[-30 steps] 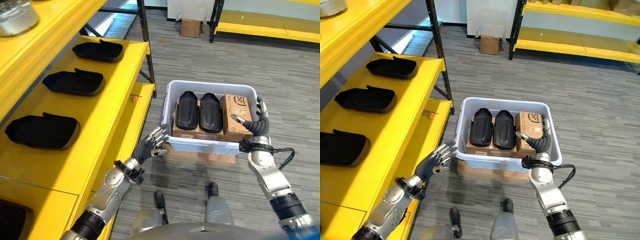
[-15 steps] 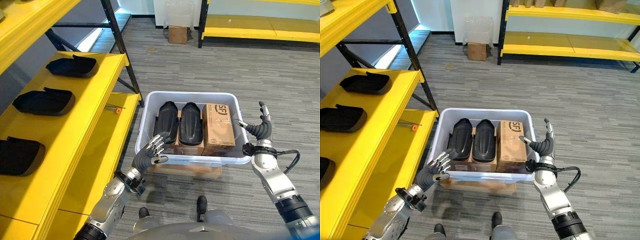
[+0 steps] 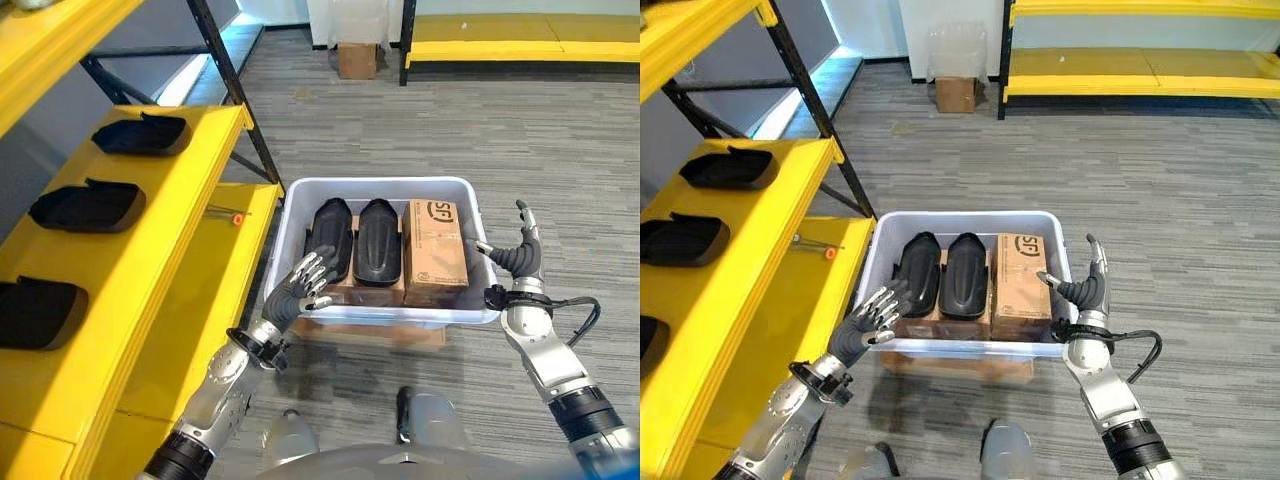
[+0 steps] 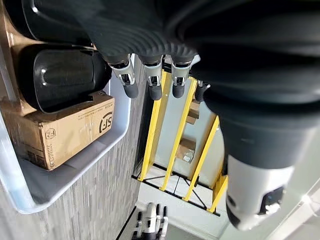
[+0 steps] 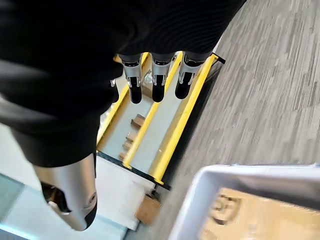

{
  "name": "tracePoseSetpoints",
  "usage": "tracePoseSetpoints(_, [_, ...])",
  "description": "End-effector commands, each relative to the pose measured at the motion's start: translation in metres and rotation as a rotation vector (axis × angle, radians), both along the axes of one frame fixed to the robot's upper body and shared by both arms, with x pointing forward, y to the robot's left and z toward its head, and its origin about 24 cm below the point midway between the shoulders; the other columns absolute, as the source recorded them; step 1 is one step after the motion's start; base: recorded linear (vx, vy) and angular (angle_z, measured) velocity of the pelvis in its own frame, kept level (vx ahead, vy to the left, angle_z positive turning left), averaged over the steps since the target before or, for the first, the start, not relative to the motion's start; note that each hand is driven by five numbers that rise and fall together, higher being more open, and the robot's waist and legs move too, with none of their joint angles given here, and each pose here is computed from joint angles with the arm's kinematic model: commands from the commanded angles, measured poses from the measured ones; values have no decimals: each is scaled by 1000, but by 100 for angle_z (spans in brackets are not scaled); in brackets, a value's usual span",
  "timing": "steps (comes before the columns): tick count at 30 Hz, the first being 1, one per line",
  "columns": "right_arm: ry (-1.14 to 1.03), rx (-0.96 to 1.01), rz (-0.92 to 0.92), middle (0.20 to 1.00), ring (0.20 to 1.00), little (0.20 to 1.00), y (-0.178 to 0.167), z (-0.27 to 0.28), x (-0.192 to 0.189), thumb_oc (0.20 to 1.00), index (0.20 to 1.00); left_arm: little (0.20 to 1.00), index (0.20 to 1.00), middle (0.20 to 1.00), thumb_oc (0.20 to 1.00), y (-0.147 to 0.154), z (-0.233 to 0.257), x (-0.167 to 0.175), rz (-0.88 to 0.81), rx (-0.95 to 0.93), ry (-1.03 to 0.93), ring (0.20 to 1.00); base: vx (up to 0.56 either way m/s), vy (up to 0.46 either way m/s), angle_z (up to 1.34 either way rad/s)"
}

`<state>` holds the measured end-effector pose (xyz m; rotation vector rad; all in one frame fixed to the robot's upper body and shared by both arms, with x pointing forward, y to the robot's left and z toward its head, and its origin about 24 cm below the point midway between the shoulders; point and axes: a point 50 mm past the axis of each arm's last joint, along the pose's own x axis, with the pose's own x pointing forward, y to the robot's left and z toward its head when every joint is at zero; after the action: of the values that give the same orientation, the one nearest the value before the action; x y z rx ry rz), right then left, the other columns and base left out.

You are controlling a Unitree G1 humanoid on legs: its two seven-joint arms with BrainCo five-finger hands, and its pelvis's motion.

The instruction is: Move parts from the plastic box to the shelf.

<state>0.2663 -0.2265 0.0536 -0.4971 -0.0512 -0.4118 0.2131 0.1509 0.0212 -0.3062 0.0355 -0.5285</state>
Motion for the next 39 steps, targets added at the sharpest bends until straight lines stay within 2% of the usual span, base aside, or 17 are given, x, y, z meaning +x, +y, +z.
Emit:
tracePoseSetpoints(1, [-182,-19,17,1000,1000,1000,-1,38,6,1000,1000,1000,1000,1000,1000,2,21,3,16,-26,-116,1000,143,248,-24])
tracePoseSetpoints(9, [-145,34,55,1000,1000,1000,3,32,7,1000,1000,1000,1000,1000,1000,5,21,10,33,-27,-110,1000,149,207,-52])
tracePoseSetpoints(12, [-139,33,55,1000,1000,1000,3,32,6,1000,1000,1000,1000,1000,1000,5,19,9,16,35,-124,1000,107,95,6])
tracePoseSetpoints(23, [-153,55,123,1000,1000,1000,7,42,8,1000,1000,1000,1000,1000,1000,-3,17,4,-6,22,-93,1000,16,39,1])
tracePoseSetpoints(27, [-152,77,178,1000,1000,1000,14,46,11,1000,1000,1000,1000,1000,1000,-3,19,4,3,2,-97,1000,-17,8,0])
tracePoseSetpoints(39, [-199,116,446,1000,1000,1000,59,70,25,1000,1000,1000,1000,1000,1000,-7,59,23,32,-96,-268,1000,-121,13,2])
